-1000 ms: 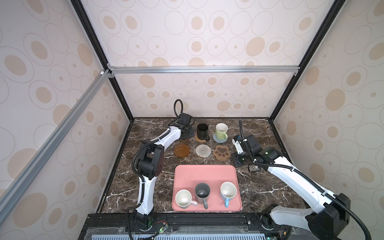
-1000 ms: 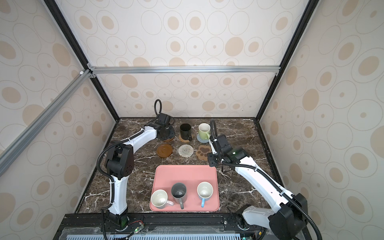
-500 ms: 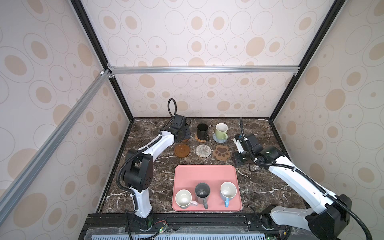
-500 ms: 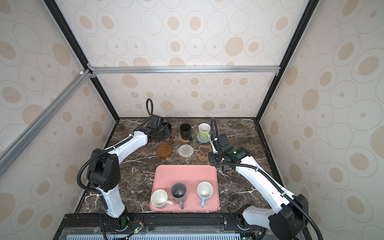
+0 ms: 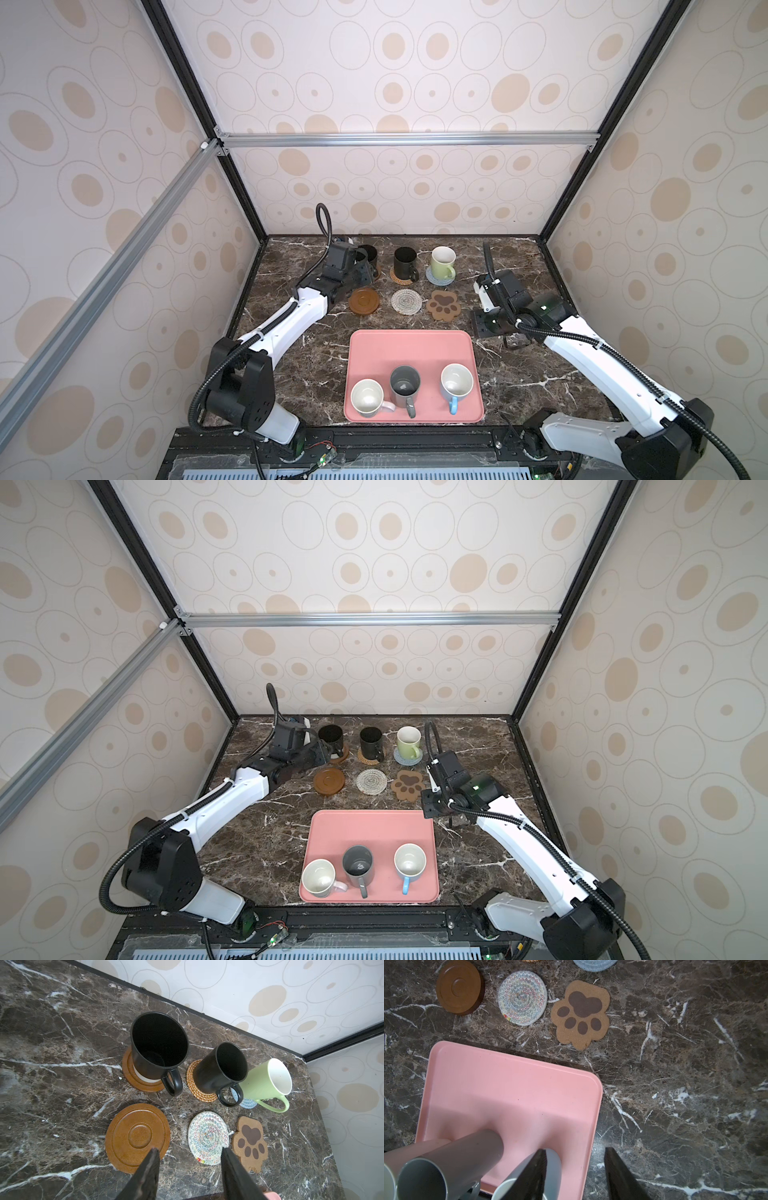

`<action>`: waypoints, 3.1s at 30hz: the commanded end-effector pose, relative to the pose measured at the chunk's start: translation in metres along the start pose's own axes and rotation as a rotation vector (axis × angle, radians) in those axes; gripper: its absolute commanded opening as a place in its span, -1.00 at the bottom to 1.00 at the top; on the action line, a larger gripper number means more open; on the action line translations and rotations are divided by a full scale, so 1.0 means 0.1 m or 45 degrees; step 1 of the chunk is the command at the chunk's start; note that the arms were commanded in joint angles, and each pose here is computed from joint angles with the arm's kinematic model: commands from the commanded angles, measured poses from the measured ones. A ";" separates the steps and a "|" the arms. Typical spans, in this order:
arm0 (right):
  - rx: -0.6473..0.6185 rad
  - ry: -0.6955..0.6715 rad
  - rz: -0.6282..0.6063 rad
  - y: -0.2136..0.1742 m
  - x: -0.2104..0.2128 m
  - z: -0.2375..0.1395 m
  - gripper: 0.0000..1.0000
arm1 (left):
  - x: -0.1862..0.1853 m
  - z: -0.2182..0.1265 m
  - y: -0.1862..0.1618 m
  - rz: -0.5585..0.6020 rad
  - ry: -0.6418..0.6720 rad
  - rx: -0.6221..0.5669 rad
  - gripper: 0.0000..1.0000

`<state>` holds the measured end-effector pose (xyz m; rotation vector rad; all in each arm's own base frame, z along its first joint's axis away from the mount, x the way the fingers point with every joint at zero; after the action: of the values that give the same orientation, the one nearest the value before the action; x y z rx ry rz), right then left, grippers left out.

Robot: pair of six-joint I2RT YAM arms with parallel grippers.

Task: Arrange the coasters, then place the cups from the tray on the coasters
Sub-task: 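Raise the left gripper off the black mug while the right gripper moves over the tray, then lower the right gripper onto the white mug with the blue handle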

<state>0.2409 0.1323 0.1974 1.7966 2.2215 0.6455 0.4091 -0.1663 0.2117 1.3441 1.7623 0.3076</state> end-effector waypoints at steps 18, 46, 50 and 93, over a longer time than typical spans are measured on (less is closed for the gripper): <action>0.203 0.065 0.354 -0.95 0.22 -0.22 0.01 | 0.08 -0.36 0.09 0.007 -0.171 -0.221 1.00; 0.344 -0.098 0.056 -1.51 0.86 -0.11 0.11 | 0.37 -0.49 -0.04 -0.093 -0.125 -0.258 1.00; 0.358 -0.085 0.068 -1.57 0.88 -0.06 0.10 | 0.38 -0.49 -0.06 -0.100 -0.123 -0.254 1.00; 0.265 -0.231 -0.007 -1.36 0.66 0.40 -0.13 | 0.39 -0.50 -0.10 -0.152 -0.135 -0.228 1.00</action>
<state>0.1160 0.1846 0.1069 1.8969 2.2368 0.2367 0.3636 -0.1241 0.2047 1.1421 1.6936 0.3148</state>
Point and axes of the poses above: each gripper's point midway between its finger pads, its own z axis out along the fingers, its own x axis along the line the jaws close on, y = z × x, the point moved 1 cm from there along -z, back along the fingers, and after that the axes turned 4 degrees about -z, right-handed, at the moved point
